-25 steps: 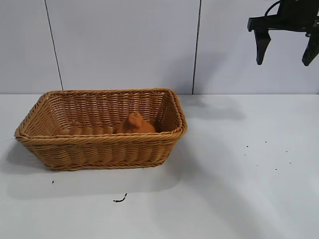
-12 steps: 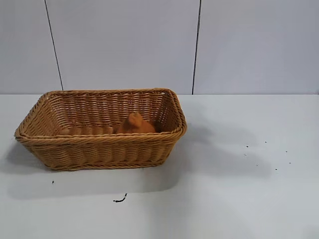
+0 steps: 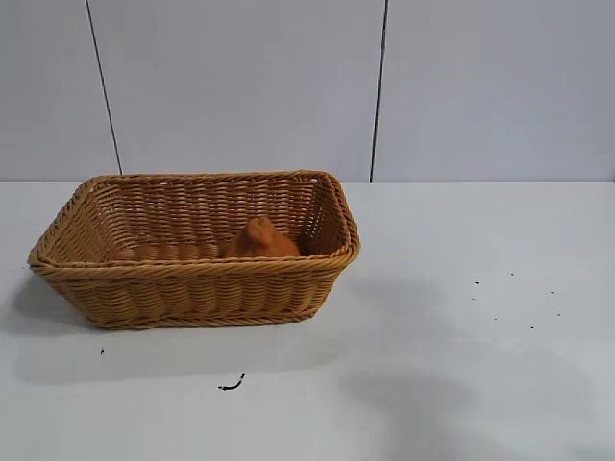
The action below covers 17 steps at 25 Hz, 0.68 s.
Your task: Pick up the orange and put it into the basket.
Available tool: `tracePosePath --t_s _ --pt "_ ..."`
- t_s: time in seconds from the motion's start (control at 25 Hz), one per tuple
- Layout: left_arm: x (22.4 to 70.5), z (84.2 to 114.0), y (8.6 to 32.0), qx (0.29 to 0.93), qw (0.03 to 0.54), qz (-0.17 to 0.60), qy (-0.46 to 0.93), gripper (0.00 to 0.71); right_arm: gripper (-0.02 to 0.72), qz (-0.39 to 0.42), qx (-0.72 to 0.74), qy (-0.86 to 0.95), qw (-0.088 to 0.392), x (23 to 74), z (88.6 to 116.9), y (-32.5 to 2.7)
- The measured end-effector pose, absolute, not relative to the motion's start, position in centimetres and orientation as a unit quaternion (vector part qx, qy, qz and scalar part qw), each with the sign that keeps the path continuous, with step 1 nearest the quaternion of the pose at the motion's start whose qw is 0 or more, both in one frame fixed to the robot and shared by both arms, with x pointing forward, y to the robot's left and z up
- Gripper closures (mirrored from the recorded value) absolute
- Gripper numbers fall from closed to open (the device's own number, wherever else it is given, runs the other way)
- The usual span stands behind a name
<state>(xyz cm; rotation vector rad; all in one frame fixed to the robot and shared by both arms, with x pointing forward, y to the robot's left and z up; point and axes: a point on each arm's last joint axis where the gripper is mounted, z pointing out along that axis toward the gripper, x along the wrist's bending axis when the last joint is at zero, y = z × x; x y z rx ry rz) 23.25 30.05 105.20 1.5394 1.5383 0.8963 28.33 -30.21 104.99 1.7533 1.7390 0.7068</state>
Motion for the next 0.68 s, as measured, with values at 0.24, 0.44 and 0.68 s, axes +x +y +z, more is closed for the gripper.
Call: tracePosePath --t_s 0.24,0.44,0.68 --pt "23.3 105.2 30.1 0.604 0.384 0.352 0.604 0.044 0.073 0.344 0.619 0.617 0.345 25.3 105.2 -30.2" --pt "23.3 105.2 30.1 0.604 0.384 0.352 0.604 0.044 0.073 0.380 0.598 0.596 0.378 23.6 105.3 -30.3" --pt "23.3 105.2 30.1 0.604 0.384 0.352 0.604 0.044 0.073 0.381 0.598 0.596 0.378 23.6 105.3 -30.3"
